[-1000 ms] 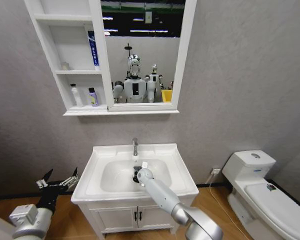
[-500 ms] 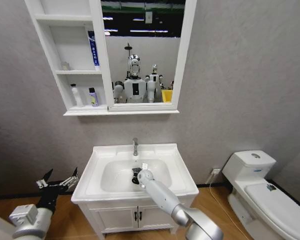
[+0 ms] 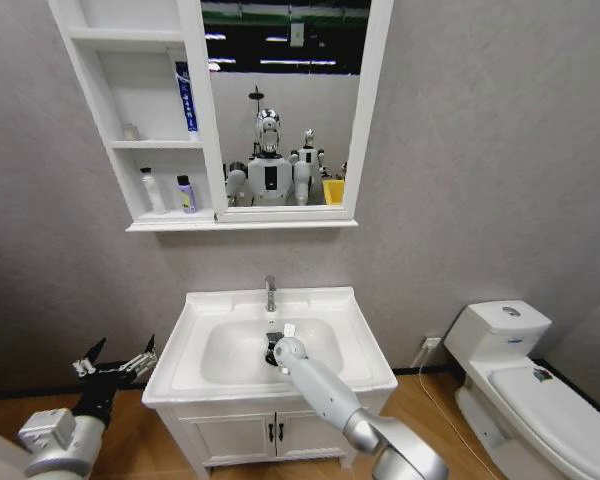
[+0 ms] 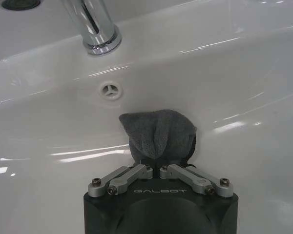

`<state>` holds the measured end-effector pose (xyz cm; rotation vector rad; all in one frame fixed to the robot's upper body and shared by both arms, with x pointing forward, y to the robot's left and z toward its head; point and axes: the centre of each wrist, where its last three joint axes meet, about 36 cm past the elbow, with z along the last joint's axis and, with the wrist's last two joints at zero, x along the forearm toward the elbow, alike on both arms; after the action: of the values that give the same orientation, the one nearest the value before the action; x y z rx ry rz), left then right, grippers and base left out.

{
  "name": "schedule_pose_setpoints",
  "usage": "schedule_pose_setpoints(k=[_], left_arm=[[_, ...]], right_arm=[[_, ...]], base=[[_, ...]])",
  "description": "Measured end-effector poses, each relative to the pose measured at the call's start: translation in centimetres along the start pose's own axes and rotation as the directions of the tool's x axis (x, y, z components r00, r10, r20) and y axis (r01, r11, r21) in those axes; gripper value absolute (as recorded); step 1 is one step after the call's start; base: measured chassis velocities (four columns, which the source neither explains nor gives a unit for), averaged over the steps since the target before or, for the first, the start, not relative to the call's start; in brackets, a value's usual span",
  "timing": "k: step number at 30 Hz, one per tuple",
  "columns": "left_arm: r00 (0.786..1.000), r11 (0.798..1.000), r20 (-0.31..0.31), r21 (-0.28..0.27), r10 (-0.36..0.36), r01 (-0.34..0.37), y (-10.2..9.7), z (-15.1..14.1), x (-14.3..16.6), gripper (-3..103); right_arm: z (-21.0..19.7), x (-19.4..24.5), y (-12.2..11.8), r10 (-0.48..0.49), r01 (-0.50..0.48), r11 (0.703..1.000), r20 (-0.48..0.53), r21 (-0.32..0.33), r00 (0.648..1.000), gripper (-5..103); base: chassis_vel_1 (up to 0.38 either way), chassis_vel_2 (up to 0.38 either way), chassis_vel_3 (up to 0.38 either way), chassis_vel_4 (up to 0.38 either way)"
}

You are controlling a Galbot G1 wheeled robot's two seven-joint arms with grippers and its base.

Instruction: Move facial cleanser and shampoo from washbasin to cabinet, then wipe washbasin with towel.

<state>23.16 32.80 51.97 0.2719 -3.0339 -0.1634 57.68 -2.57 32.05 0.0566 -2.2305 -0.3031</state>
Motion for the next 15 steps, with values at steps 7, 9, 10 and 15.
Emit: schedule_pose_setpoints(k=[7,9,10,15], left_arm=[[1.000,1.000,0.000,0.000,0.000,0.000,0.0,0.0,0.0,100],[1.000,1.000,0.000,0.000,0.000,0.000,0.0,0.0,0.0,100],[1.000,1.000,0.000,0.000,0.000,0.000,0.0,0.0,0.0,100],[1.000,1.000,0.000,0.000,0.000,0.000,0.0,0.0,0.0,100]], right_arm=[[0.0,-0.1,-0.4,-0.012,0.012,1.000,-0.008,-0.013,1.000,2],[0.5,-0.4,0.5,-0.030,0.030,0.999,-0.021,-0.016,0.999,2],[0.8,-0.6,1.3,-0.044,0.044,0.999,-0.029,-0.016,0.999,2],[1.6,-1.3,1.6,-0.044,0.044,0.999,-0.047,-0.007,0.998,2]], base=[[0.000,0.000,0.000,0.000],[0.000,0.000,0.000,0.000],[0.000,0.000,0.000,0.000],[0.000,0.000,0.000,0.000]])
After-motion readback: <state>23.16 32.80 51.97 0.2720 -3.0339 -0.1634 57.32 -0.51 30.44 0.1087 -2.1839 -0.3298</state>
